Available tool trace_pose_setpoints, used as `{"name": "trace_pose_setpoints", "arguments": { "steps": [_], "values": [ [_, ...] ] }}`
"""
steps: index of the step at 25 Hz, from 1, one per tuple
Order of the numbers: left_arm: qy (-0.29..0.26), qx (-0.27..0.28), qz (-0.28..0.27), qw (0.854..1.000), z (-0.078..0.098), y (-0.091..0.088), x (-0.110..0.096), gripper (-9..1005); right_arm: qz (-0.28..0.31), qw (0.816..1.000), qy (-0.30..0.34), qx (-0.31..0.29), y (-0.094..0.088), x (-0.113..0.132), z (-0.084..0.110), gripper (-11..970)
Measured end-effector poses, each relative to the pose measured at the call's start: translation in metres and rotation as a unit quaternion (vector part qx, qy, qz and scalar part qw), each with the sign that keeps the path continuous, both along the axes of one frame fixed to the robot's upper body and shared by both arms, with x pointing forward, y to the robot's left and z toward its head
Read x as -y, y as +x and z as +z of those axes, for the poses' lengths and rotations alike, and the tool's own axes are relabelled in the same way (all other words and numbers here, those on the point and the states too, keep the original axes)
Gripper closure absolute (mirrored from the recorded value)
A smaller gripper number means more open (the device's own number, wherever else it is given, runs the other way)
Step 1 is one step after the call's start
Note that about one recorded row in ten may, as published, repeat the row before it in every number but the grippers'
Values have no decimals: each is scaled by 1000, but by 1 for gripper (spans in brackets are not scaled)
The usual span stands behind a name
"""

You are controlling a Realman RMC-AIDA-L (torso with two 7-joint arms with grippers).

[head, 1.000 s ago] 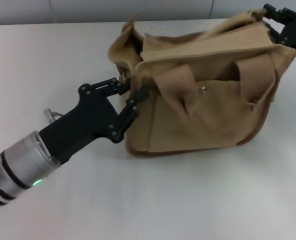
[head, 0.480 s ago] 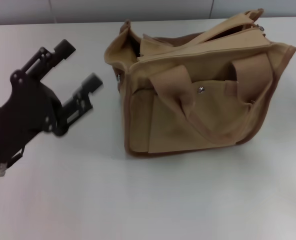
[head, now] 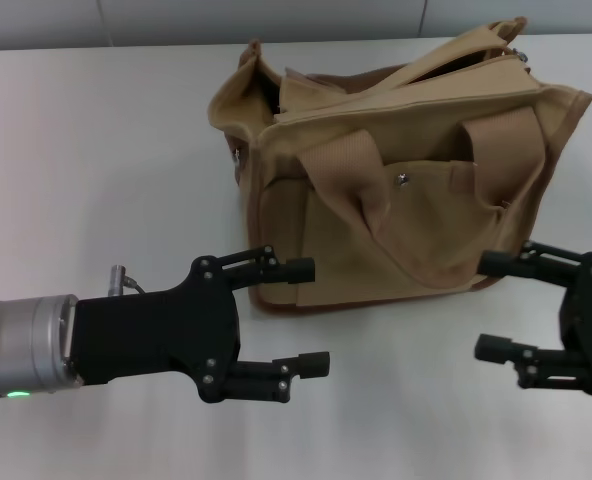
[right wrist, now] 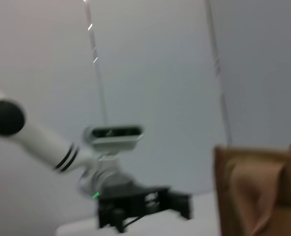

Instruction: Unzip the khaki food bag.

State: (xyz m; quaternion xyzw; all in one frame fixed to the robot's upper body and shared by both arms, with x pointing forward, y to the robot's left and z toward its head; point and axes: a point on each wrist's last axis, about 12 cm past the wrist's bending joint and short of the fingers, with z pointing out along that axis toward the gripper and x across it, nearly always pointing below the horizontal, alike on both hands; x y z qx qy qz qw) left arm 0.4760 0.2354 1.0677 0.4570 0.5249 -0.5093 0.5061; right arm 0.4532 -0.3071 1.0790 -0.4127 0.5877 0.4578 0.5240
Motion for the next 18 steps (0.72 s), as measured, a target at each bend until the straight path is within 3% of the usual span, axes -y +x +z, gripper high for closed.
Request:
{"name": "trace_pose_setpoints", "arguments": {
  "steps": [18],
  "values": [
    [11, 0, 17, 1000, -4, 0, -2, 150, -5, 1000, -8, -15, 2, -6, -6, 164]
  ]
}}
